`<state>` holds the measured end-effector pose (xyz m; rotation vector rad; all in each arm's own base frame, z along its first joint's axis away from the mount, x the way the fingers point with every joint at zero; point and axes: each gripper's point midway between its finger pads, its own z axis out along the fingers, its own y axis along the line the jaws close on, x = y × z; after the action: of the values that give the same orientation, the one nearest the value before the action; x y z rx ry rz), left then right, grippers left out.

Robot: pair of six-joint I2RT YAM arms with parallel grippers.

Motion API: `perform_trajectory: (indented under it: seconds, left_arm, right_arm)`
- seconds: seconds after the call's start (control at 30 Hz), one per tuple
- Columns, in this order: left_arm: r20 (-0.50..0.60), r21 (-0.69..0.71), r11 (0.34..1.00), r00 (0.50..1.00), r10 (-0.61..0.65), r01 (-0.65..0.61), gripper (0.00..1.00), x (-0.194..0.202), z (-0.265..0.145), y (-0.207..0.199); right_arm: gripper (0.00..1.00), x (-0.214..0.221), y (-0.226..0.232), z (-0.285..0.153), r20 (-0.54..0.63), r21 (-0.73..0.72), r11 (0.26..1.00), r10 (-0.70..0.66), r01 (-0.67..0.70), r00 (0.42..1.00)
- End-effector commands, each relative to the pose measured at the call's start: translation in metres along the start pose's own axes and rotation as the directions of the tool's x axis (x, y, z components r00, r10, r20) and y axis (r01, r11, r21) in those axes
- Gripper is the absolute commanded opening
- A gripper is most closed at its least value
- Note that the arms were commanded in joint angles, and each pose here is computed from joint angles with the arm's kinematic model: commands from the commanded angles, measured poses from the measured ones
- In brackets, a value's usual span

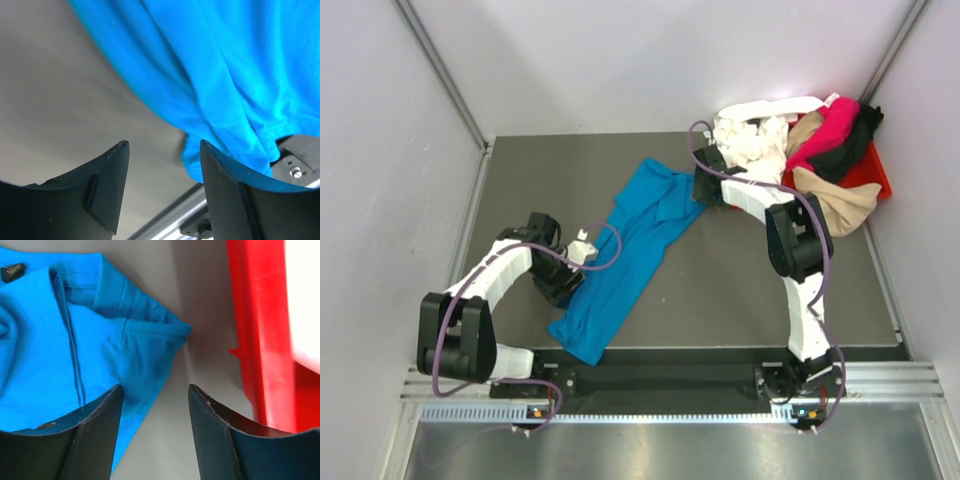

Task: Fold and stack the t-shirts
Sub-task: Fold the tshirt

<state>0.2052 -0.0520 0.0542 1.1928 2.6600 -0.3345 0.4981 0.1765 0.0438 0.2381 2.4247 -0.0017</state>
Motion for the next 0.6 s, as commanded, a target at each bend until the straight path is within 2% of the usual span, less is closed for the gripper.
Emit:
perform_trajectory:
  seconds: [0.0,0.03,0.07,0.13,0.17,0.2,0.23,0.27,0.33,0.37,0.43,0.47,0.5,0.57]
  left_arm:
    - [-0.026,0.026,1.0,1.0,0.012,-0.011,0.63,0.01,0.013,-0.006]
    - [-0.022,0.029,0.999,1.0,0.015,-0.014,0.63,0.01,0.013,-0.007]
    - [-0.01,0.027,0.999,1.0,0.021,-0.021,0.63,0.009,0.011,-0.008]
    - [0.035,0.053,0.998,0.999,0.032,-0.034,0.63,0.001,0.004,-0.015]
    - [0.054,0.063,0.997,0.998,0.038,-0.042,0.63,-0.002,0.001,-0.018]
    - [0.075,0.067,0.997,0.996,0.045,-0.05,0.63,-0.008,-0.004,-0.019]
    - [0.104,0.082,0.995,0.994,0.046,-0.055,0.64,-0.013,-0.006,-0.023]
    - [0.116,0.082,0.995,0.992,0.043,-0.053,0.64,-0.018,-0.009,-0.022]
    - [0.136,0.067,0.996,0.99,0.042,-0.051,0.64,-0.026,-0.006,-0.017]
    - [0.138,0.054,0.998,0.99,0.033,-0.041,0.64,-0.028,-0.003,-0.014]
    - [0.155,0.048,0.997,0.986,0.055,-0.063,0.64,-0.036,0.001,-0.016]
    - [0.161,0.055,0.996,0.985,0.058,-0.068,0.64,-0.039,0.003,-0.019]
    - [0.168,0.059,0.995,0.984,0.066,-0.076,0.64,-0.042,0.003,-0.022]
    - [0.187,0.056,0.992,0.977,0.1,-0.112,0.63,-0.052,0.003,-0.031]
  right_arm:
    - [0.55,-0.019,0.009,0.005,0.033,-0.035,0.997,0.066,-0.065,0.997]
    - [0.52,-0.02,0.014,0.009,0.027,-0.059,0.996,0.07,-0.068,0.997]
    - [0.4,-0.009,0.018,0.021,-0.019,-0.087,0.994,0.067,-0.069,0.998]
    - [0.24,-0.019,0.025,0.028,-0.026,-0.118,0.989,0.083,-0.086,0.996]
    - [0.1,-0.012,0.03,0.039,-0.055,-0.137,0.987,0.079,-0.086,0.995]
    - [0.03,-0.027,0.04,0.039,-0.033,-0.169,0.981,0.088,-0.092,0.996]
    - [0.0,-0.023,0.041,0.053,-0.052,-0.173,0.98,0.088,-0.096,0.995]
    - [0.0,-0.047,0.056,0.05,-0.019,-0.234,0.966,0.106,-0.108,0.994]
    - [0.0,-0.065,0.063,0.058,-0.008,-0.268,0.955,0.129,-0.126,0.992]
    - [0.0,-0.057,0.069,0.076,-0.033,-0.287,0.948,0.131,-0.135,0.991]
    - [0.0,-0.104,0.095,0.069,0.052,-0.404,0.903,0.183,-0.147,0.982]
    - [0.0,-0.097,0.102,0.085,0.038,-0.432,0.889,0.186,-0.152,0.982]
    - [0.0,-0.118,0.11,0.079,0.079,-0.474,0.866,0.221,-0.159,0.972]
    - [0.0,-0.129,0.112,0.087,0.11,-0.514,0.84,0.263,-0.172,0.958]
